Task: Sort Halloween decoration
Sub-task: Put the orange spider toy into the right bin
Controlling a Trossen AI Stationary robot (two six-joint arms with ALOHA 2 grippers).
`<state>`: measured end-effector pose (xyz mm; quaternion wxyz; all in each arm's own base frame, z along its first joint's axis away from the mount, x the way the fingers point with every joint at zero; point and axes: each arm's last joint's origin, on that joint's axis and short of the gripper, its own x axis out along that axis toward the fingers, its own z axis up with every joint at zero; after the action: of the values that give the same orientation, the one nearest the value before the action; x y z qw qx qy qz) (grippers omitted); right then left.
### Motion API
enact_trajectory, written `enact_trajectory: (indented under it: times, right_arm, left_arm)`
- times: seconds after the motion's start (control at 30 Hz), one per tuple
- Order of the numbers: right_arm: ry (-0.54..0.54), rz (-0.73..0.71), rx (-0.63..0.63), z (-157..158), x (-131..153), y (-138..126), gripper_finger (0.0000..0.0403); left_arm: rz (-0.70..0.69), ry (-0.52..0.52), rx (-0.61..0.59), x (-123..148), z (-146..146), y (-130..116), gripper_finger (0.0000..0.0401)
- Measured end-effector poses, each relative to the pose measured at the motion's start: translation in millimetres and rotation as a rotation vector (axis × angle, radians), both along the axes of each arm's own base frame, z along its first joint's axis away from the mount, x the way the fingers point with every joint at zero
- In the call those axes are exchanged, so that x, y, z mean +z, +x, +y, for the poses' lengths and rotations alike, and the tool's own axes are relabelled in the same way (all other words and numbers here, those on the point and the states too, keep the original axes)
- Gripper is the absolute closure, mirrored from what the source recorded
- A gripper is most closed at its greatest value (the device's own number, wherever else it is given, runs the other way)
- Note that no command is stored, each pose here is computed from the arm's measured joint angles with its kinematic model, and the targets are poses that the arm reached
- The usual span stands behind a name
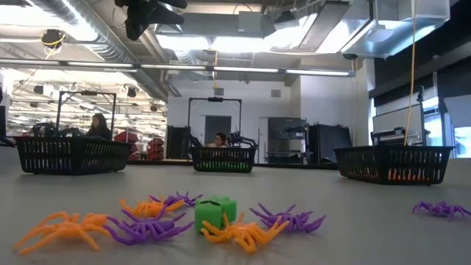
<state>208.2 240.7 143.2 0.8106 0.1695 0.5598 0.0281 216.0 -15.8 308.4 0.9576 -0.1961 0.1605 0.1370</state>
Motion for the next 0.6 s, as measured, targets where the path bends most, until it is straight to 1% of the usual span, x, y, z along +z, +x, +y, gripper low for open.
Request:
enact_trajectory:
  times: [0.23,0.4,0.5,0.6]
  right_arm:
    - [-0.084,0.079,0.001,1.7,-11.0,1.1,0.0260]
    - [-0.099,0.087,0.000,0.4,-12.0,0.1,0.0264]
    - [-0.099,0.096,0.001,0.0,-12.5,-0.5,0.0286]
    - [-0.094,0.098,0.000,-1.2,-10.3,-1.2,0.0322]
  left_arm:
    - [0.001,-0.004,0.001,-0.2,0.0,-0.1,0.0267]
    - [0.001,-0.004,0.001,-0.2,0.0,-0.1,0.0267]
    - [0.001,-0.004,0.001,-0.2,0.0,-0.1,0.0267]
    - [0.001,-0.004,0.001,-0.2,0.0,-0.1,0.0267]
